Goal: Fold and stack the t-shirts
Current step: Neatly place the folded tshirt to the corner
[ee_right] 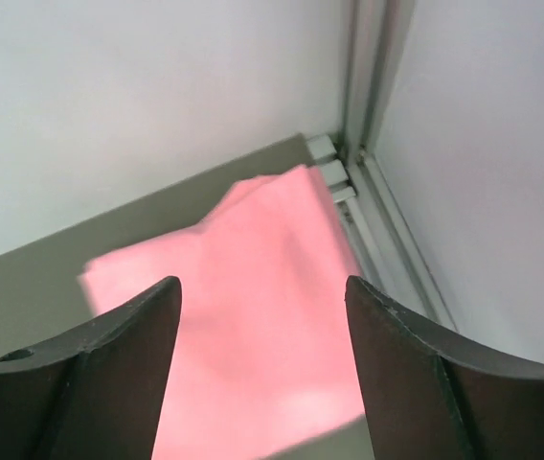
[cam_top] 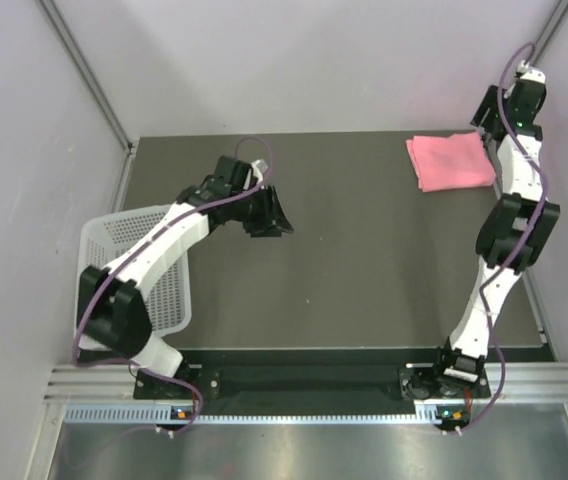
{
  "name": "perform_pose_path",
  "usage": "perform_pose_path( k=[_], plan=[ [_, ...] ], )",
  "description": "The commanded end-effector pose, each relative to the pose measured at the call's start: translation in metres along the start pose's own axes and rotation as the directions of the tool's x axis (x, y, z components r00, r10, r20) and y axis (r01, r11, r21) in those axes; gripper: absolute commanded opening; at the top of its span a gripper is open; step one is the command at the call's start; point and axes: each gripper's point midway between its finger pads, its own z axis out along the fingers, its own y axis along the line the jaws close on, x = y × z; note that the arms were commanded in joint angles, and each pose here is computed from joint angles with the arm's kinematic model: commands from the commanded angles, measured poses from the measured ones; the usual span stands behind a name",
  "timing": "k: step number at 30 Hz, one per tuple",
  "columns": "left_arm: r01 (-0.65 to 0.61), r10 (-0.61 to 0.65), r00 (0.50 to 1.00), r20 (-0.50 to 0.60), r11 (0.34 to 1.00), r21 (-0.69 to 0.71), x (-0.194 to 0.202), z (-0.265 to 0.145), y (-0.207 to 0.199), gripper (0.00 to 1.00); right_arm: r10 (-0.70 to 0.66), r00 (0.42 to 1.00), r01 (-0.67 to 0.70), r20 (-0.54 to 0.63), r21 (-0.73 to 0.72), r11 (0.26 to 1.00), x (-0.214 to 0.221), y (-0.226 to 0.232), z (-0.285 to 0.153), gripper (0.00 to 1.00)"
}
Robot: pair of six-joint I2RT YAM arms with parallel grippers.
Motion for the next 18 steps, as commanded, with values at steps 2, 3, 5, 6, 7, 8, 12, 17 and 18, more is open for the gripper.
perform_pose_path(
  k=[2,3,5,6,7,8,12,17,18],
  plan=[
    [-0.092,0.089,0.994,0.063,0.995,0.043,0.022,-0.048,-0.013,0.45,-0.028,0.997,0.034,0.070,-0.088,0.996,-0.060,0.066,-0.123,0.70],
    [-0.099,0.096,0.993,0.072,0.994,0.052,0.027,-0.055,-0.014,0.46,-0.030,0.995,0.042,0.096,-0.129,0.991,-0.072,0.087,-0.156,0.70],
    [-0.112,0.105,0.991,0.087,0.991,0.078,0.043,-0.070,-0.012,0.47,-0.047,0.999,0.044,-0.017,-0.149,0.988,-0.028,0.099,-0.178,0.70],
    [-0.119,0.109,0.989,0.102,0.988,0.099,0.046,-0.073,-0.014,0.48,-0.054,0.998,0.044,-0.043,-0.198,0.979,-0.014,0.120,-0.194,0.70],
    [-0.110,0.102,0.992,0.078,0.988,0.111,0.060,-0.072,-0.008,0.50,-0.063,0.994,0.042,-0.088,-0.224,0.974,0.009,0.126,-0.220,0.70],
    [-0.120,0.107,0.990,0.096,0.984,0.136,0.065,-0.080,-0.011,0.51,-0.070,0.992,0.041,-0.109,-0.243,0.969,0.023,0.134,-0.234,0.70],
    [-0.087,0.076,0.995,0.070,0.981,0.174,0.090,-0.082,-0.002,0.54,-0.043,0.984,-0.026,-0.172,-0.381,0.924,0.082,0.173,-0.325,0.70],
    [-0.058,0.037,0.995,0.093,0.971,0.232,0.113,-0.088,0.005,0.58,0.087,0.934,-0.224,-0.348,-0.377,0.899,0.183,0.149,-0.383,0.72],
    [-0.039,0.015,0.995,0.100,0.968,0.248,0.115,-0.089,0.004,0.58,0.115,0.939,-0.254,-0.325,-0.425,0.869,0.183,0.148,-0.406,0.73]
  ],
)
